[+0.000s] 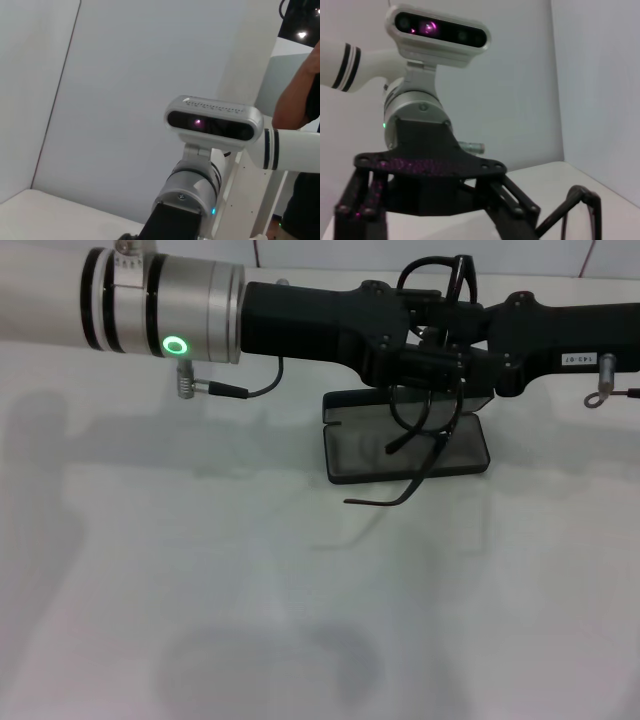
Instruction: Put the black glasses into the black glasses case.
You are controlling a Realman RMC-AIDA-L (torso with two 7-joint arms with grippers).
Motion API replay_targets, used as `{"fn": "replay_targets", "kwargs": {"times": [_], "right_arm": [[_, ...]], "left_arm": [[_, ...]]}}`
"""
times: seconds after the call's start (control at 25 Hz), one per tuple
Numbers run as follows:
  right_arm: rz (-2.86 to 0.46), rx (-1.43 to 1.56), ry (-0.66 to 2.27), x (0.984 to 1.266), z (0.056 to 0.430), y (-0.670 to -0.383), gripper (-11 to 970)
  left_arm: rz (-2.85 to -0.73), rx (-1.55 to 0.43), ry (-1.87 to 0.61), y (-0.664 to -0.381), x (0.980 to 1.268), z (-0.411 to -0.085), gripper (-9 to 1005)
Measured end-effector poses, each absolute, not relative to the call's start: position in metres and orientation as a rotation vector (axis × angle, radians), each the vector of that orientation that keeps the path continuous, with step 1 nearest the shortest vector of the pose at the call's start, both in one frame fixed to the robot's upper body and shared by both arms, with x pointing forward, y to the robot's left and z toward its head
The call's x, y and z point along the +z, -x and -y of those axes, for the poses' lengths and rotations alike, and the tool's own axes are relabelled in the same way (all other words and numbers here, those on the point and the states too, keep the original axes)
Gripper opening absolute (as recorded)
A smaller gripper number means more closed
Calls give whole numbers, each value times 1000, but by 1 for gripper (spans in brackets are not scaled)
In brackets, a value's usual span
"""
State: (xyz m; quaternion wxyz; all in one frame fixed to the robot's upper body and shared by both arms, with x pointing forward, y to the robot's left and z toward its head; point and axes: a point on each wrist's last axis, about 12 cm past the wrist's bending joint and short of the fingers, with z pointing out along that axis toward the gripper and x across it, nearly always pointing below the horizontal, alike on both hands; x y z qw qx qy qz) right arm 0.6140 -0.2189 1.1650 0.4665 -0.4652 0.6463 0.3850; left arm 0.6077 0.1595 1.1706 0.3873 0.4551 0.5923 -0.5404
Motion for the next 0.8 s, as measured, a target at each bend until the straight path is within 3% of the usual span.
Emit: {"fn": "replay_targets", "kwargs": {"times": [0.48, 0.8], "right_arm": [[-1590, 914, 1122, 1164, 223, -614, 103], [-1530, 926, 1048, 1177, 247, -608, 104]], "left_arm": [[-1501, -1385, -1157, -605, 1170, -165, 798], [-1490, -1276, -1089, -605, 1167, -214, 798]]}}
